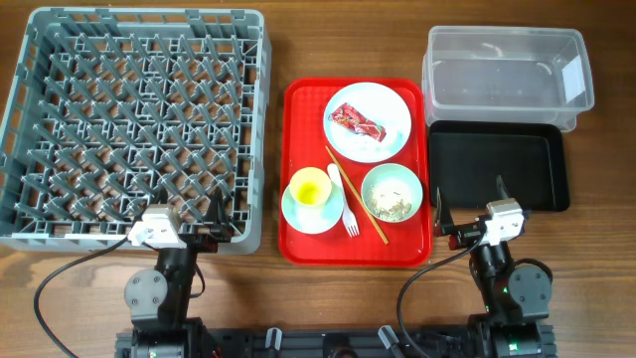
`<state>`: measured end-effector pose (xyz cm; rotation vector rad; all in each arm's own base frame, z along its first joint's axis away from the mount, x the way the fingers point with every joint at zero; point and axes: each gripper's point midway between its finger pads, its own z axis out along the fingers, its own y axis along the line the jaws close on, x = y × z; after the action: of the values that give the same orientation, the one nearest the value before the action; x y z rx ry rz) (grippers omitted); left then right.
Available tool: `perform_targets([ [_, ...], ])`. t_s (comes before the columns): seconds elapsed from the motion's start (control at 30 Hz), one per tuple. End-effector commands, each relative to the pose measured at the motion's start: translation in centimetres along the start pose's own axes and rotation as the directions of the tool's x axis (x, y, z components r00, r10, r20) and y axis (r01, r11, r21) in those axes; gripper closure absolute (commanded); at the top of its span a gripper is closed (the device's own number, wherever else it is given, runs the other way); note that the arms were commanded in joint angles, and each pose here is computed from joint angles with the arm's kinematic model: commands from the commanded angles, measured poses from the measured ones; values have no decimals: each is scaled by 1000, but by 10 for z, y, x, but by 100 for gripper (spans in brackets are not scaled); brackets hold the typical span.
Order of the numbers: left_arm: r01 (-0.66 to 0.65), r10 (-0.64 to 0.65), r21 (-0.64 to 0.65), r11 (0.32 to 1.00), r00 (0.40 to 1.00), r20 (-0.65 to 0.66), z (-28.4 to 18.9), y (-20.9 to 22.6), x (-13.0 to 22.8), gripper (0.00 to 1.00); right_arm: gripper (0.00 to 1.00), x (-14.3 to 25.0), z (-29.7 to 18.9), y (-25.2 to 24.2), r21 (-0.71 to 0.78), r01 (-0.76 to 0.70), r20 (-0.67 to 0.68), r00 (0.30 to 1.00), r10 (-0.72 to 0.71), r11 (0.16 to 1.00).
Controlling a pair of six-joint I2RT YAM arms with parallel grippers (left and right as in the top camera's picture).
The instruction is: Sort waste into correct bins and load items into the dishwasher rack
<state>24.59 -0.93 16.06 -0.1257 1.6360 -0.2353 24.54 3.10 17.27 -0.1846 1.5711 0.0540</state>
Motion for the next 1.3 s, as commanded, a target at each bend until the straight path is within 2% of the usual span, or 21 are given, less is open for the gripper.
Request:
perform_targets([
  [0.0,-16,16,14,1000,1000,-5,0,-3,3,0,0,2,0,-2,11,-12,-6,1000,12,1000],
  [0.57,-16,16,1,1000,1000,-1,0,0,2,0,0,1,0,-3,15,-28,-5,1000,28,999],
  [0.7,78,-78,-1,997,997,-4,0,0,2,0,0,4,1,-3,16,-117,-21,993,117,993],
  [0.87,98,-101,-53,994,994,-48,-3,4,-5,0,0,4,1,-3,19,-125,-112,986,126,992],
  [1.07,105,-123,-103,989,975,-188,-4,0,-24,0,0,-2,13,-1,15,-162,-266,951,160,987],
  [1.27,102,-164,-174,979,906,-390,11,-2,-41,0,0,-18,41,7,-29,-206,-459,872,170,978],
])
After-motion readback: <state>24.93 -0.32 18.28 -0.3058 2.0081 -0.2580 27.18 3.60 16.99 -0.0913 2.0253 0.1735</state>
